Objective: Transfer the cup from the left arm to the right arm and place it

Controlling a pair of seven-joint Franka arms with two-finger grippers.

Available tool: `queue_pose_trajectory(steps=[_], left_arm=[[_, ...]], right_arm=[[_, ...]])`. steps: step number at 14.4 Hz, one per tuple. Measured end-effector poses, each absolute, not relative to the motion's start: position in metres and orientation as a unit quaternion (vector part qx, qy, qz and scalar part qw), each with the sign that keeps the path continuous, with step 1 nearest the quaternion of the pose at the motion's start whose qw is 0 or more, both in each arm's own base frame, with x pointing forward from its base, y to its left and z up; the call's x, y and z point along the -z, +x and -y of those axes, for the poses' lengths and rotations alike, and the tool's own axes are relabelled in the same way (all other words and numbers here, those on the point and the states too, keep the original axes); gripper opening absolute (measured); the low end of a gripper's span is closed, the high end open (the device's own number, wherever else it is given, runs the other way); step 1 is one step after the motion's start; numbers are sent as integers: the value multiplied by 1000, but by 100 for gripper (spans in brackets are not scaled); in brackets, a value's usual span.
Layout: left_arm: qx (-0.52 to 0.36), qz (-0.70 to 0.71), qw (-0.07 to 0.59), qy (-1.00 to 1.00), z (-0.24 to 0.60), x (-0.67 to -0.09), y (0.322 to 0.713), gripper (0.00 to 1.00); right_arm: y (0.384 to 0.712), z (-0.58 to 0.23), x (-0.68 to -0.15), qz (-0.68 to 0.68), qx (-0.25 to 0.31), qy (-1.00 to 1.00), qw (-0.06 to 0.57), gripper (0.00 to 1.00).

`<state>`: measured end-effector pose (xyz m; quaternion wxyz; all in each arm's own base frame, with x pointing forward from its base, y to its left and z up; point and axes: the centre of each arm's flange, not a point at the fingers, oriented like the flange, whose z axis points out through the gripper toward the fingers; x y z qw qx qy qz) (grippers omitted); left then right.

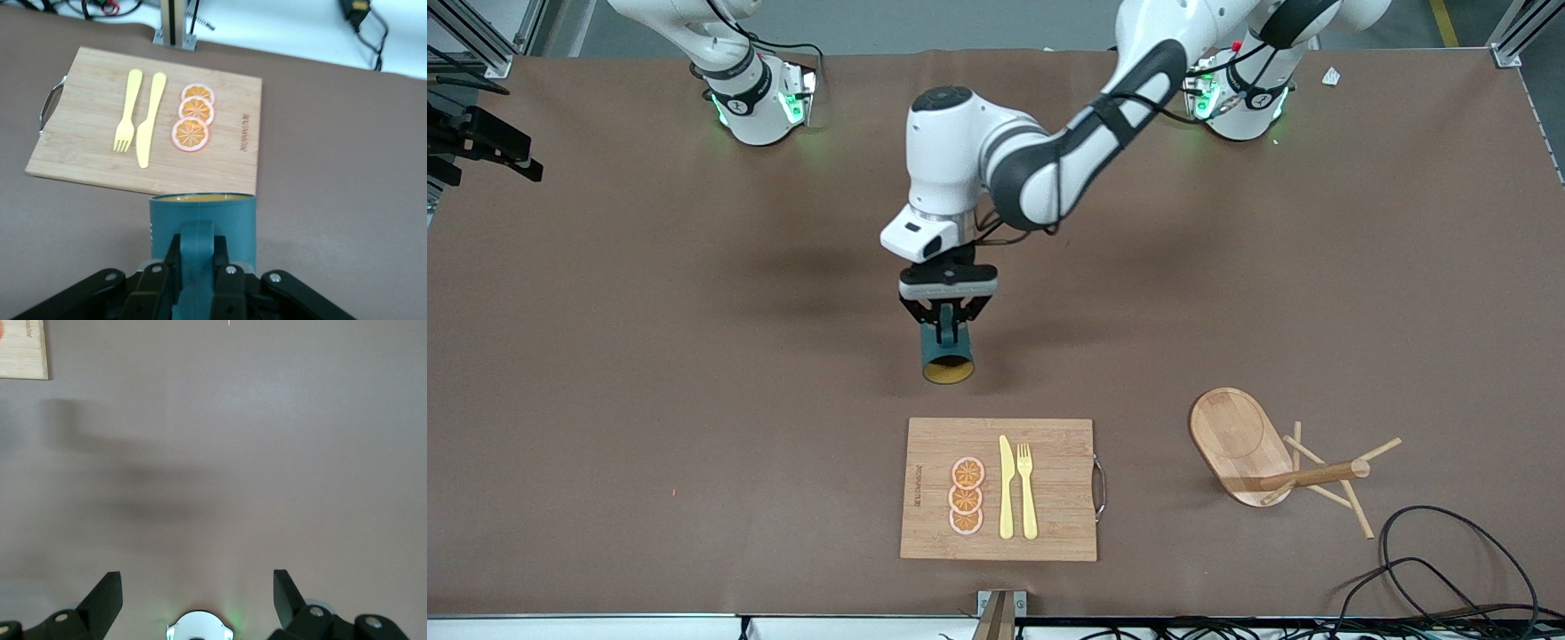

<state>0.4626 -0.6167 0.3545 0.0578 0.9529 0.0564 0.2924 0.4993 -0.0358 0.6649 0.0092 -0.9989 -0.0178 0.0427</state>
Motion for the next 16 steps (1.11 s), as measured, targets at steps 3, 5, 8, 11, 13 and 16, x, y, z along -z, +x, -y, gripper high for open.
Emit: queue_pose_trajectory(steps=[3,5,8,11,13,16], left_arm=[[-352,-63,71,931,646,-332,423,21],[-389,-62,81,915,661,-305,399,21],[-443,-67,95,889,676,-257,368,21],[-484,-53,81,869,684,-215,338,21],[-503,-36,67,861,686,-191,325,21],[-538,-14,52,841,682,-163,320,21]], right_arm=[[506,38,-654,15,-54,-998,10,100],[514,39,-641,15,-65,-998,10,100],[530,41,-617,13,-85,-996,10,100],[552,46,-584,9,-109,-994,7,100],[565,49,-564,6,-124,-992,7,100],[576,56,-550,1,-126,-992,5,100]])
